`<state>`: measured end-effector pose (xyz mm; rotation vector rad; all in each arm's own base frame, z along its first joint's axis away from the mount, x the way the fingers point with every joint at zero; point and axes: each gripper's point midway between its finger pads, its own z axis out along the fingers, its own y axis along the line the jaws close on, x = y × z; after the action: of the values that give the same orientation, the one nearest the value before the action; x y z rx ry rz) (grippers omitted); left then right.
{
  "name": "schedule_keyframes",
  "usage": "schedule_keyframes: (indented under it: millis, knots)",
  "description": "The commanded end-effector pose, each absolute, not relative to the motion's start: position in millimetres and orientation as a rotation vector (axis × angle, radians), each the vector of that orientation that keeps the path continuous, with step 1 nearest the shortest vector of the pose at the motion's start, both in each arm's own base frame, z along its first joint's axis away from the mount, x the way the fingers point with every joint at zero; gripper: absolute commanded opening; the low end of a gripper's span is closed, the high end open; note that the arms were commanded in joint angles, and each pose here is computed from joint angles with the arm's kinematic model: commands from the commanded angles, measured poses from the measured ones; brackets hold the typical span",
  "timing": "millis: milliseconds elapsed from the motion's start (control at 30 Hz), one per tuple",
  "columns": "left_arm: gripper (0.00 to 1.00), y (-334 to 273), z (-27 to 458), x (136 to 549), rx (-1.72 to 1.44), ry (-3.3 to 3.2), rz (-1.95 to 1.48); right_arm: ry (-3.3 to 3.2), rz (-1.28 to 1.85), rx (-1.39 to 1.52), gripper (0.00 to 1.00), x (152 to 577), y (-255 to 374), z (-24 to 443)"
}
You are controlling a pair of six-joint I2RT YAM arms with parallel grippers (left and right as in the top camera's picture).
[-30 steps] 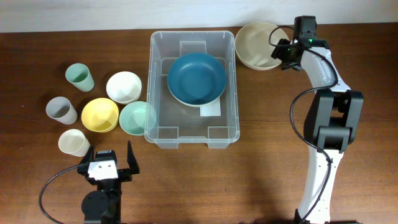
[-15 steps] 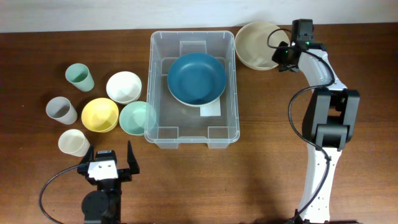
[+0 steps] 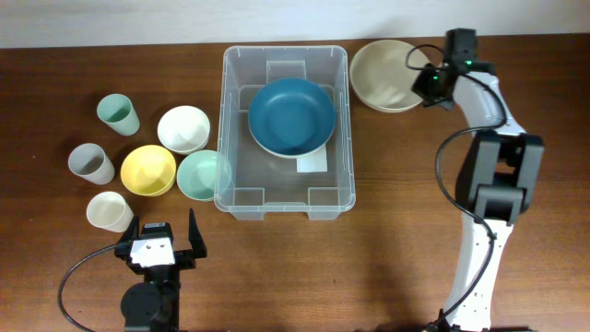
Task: Pack container
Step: 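Move the right gripper to the back cream plate and grasp its rim, then lift the back cream plate and lower it onto the stack in the container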
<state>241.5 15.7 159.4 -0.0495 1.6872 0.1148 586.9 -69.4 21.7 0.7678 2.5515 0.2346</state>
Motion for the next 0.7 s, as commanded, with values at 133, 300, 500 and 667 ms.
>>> schedule_keyframes:
  millis: [133, 300, 500, 667]
  knots:
    - [1.0, 14.6, 156.9, 241.7, -0.031, 1.687, 0.12, 2.337, 0.135, 0.685, 0.04, 563.9, -130.8, 181.6]
    - [1.0, 14.6, 156.9, 241.8, -0.031, 1.687, 0.12, 2.271, 0.162, 0.418, 0.04, 542.8, -85.8, 268.9]
    - [1.0, 14.6, 156.8, 241.8, -0.031, 1.688, 0.12, 2.247, 0.257, 0.072, 0.04, 516.6, 18.3, 321.6]
    - [1.0, 14.6, 156.8, 241.8, -0.031, 1.688, 0.12, 2.332, 0.264, -0.204, 0.04, 500.6, 112.5, 296.9]
